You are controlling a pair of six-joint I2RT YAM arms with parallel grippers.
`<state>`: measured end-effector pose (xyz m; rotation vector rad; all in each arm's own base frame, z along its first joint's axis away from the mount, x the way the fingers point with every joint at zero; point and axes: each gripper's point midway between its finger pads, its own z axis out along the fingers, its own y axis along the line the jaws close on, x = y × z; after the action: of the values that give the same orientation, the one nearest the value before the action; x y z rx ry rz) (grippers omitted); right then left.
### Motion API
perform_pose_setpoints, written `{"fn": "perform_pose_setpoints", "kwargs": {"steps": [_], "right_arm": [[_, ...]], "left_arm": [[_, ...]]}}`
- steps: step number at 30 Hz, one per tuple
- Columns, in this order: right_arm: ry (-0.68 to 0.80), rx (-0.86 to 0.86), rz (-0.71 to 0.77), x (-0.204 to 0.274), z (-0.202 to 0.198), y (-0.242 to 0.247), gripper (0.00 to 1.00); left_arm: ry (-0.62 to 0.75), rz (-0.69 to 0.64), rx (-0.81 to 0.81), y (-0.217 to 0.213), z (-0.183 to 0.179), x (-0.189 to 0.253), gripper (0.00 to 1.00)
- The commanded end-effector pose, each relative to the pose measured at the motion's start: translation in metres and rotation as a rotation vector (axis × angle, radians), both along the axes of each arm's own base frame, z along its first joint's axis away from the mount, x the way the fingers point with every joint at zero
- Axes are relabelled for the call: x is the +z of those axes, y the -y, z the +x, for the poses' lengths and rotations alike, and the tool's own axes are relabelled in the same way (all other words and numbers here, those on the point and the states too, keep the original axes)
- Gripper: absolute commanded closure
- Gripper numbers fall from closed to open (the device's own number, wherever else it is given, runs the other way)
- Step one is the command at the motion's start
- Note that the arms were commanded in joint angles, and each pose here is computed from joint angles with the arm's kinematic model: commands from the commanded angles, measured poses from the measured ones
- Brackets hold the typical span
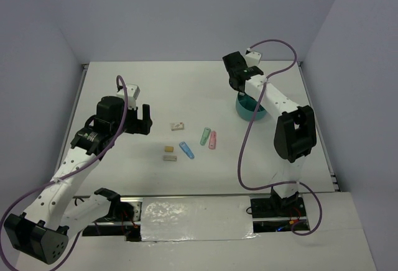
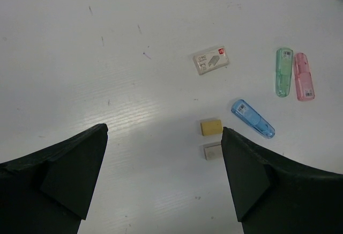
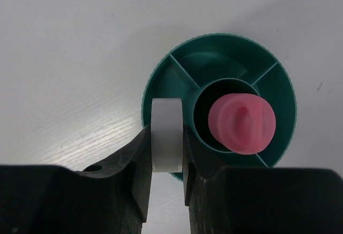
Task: Sort the stationery into containers
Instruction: Place the stationery in the storage box.
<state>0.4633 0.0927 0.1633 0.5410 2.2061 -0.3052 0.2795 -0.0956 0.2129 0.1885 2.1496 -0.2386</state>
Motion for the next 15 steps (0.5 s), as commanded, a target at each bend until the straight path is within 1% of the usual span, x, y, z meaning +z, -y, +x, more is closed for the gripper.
{"fn": "perform_pose_setpoints", "kwargs": {"steps": [1,6,11,15], "right_arm": [[0.047,-0.056,-0.022,0.009,0.002,0.012,0.72],[0.025,-0.042,-0.029,0.001,0.003,0.01,0.71],[0.008,-0.032,-0.026,-0.004,0.004,0.008,0.58],[0.005,-0.023,-0.023,-0.003,0.005,0.007,0.53]], "left_arm": [[0.018,-0.008,-0.014,0.002,0.003,0.003,0.01],[0.017,-0.007,-0.014,0.002,0.003,0.002,0.01],[0.014,-0.007,-0.019,0.003,0.003,0.001,0.01],[0.015,-0.007,-0.021,0.003,0.003,0.001,0.01]]}}
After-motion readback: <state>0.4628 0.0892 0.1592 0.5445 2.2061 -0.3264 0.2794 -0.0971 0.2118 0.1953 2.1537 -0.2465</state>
